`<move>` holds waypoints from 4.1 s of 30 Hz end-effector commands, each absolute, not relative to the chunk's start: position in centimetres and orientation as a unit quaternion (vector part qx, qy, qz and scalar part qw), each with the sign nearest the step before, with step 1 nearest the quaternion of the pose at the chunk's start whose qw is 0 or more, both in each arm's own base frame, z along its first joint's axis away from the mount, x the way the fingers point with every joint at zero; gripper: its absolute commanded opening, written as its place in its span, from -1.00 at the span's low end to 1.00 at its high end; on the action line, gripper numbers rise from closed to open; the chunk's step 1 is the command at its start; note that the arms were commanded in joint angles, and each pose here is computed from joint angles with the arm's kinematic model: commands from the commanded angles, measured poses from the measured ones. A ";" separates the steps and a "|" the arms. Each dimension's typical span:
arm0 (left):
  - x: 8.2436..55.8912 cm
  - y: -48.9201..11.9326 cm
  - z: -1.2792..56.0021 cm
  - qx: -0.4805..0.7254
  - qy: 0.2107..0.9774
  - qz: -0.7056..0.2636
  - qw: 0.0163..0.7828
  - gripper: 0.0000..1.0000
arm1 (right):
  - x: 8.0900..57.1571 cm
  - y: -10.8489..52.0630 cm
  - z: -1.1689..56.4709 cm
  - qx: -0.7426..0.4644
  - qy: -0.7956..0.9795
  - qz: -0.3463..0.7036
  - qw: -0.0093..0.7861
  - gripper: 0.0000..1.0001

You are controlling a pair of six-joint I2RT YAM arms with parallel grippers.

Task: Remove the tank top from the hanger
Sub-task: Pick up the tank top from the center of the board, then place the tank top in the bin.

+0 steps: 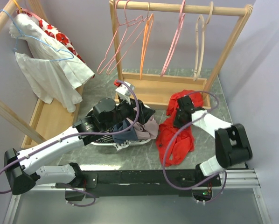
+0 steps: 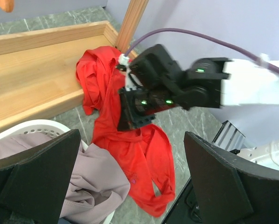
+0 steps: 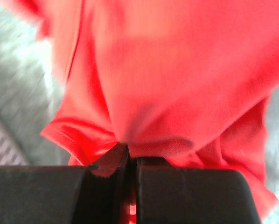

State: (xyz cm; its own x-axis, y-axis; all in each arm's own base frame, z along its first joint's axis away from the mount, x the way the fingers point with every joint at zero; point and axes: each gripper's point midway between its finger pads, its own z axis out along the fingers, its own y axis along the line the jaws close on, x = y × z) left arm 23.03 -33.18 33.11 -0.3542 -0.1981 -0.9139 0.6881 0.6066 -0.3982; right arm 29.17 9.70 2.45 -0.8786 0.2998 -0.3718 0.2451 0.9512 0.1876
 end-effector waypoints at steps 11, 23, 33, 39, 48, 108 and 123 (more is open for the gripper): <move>24.7 -31.7 36.4 0.128 0.691 -0.404 0.586 0.99 | 24.3 12.2 26.9 0.027 0.865 0.231 0.445 -1.00; 26.2 -26.5 36.6 0.009 0.695 -0.357 0.624 0.99 | 19.0 15.7 40.8 -0.133 0.758 0.358 0.529 -1.00; 26.0 -21.5 35.4 -0.075 0.694 -0.314 0.643 0.99 | 16.7 20.7 48.3 -0.266 0.668 0.453 0.526 -1.00; 26.1 -21.5 35.2 -0.082 0.695 -0.314 0.641 0.99 | 15.4 23.5 53.8 -0.336 0.595 0.495 0.537 -1.00; 25.4 -16.3 36.3 -0.173 0.652 -0.299 0.675 0.99 | 15.5 27.2 57.3 -0.388 0.526 0.537 0.532 -1.00; 26.1 -20.4 31.7 -0.070 0.728 -0.261 0.630 0.99 | 26.0 29.0 15.6 -0.164 0.919 0.193 0.302 0.29; 25.3 -30.0 27.7 0.094 0.760 -0.347 0.541 0.99 | 24.0 21.1 18.4 -0.031 0.909 0.150 0.387 0.52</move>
State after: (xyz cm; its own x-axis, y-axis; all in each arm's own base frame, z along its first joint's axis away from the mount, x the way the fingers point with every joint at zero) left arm 25.93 -25.27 27.68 -0.3317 -0.3308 -0.8835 0.3560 0.8234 -0.4419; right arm 24.69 23.54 18.41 -0.7162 -0.0038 -0.6979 -0.2563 0.9315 0.2580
